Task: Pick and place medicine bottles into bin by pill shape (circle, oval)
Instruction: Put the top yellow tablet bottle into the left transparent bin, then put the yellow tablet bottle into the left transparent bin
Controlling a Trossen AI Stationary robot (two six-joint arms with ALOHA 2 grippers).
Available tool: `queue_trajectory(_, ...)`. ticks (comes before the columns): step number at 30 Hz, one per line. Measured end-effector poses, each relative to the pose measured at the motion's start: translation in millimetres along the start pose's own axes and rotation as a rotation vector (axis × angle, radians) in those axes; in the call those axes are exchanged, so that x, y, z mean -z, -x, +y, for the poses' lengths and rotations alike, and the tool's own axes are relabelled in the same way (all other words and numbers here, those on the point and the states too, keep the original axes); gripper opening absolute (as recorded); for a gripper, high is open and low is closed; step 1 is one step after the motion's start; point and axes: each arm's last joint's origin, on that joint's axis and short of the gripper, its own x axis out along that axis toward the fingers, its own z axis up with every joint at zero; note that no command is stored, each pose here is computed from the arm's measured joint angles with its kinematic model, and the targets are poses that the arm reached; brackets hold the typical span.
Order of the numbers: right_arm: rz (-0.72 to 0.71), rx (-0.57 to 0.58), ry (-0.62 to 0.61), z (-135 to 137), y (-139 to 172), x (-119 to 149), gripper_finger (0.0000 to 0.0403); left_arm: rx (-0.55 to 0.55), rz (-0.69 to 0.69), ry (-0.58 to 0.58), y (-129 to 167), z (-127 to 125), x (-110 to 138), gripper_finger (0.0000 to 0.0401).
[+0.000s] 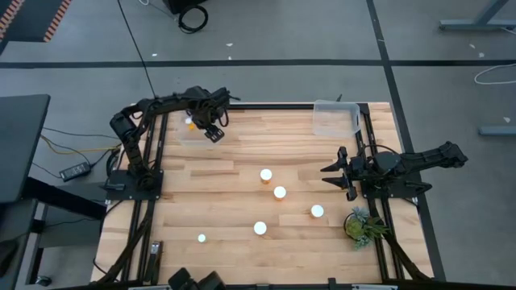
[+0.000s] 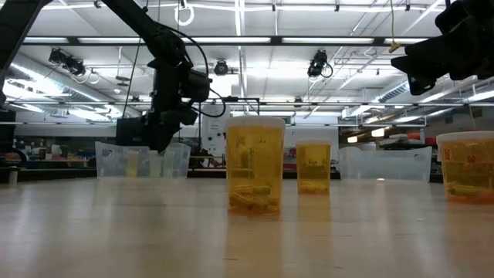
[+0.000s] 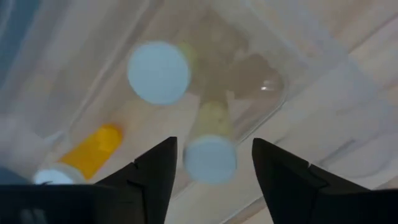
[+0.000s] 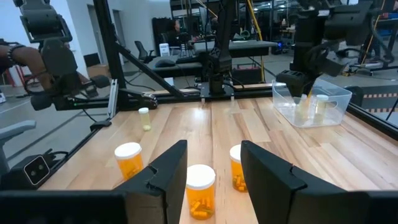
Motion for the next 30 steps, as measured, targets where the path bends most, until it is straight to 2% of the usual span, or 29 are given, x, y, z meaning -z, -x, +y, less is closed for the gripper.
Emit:
queue_trajectory(8,0.0,0.0,0.0,0.0,0.0,0.0,0.0157,0.0,-0.003,-0.007,37.6,1.3,-8.1,0.0226)
queue_trajectory(12,0.0,0.0,0.0,0.0,0.0,0.0,0.0157,-0.003,0.033,-0.05,54.5,-11.4,-4.9,0.0219)
queue_trajectory(24,0.0,0.0,0.0,0.0,0.0,0.0,0.0157,-0.012,0.053,-0.249,74.5,-93.3,25.8,0.0203)
queue_trajectory(30,0.0,0.0,0.0,0.0,0.0,0.0,0.0157,0.0,-0.001,-0.345,80.1,-145.3,45.6,0.0196)
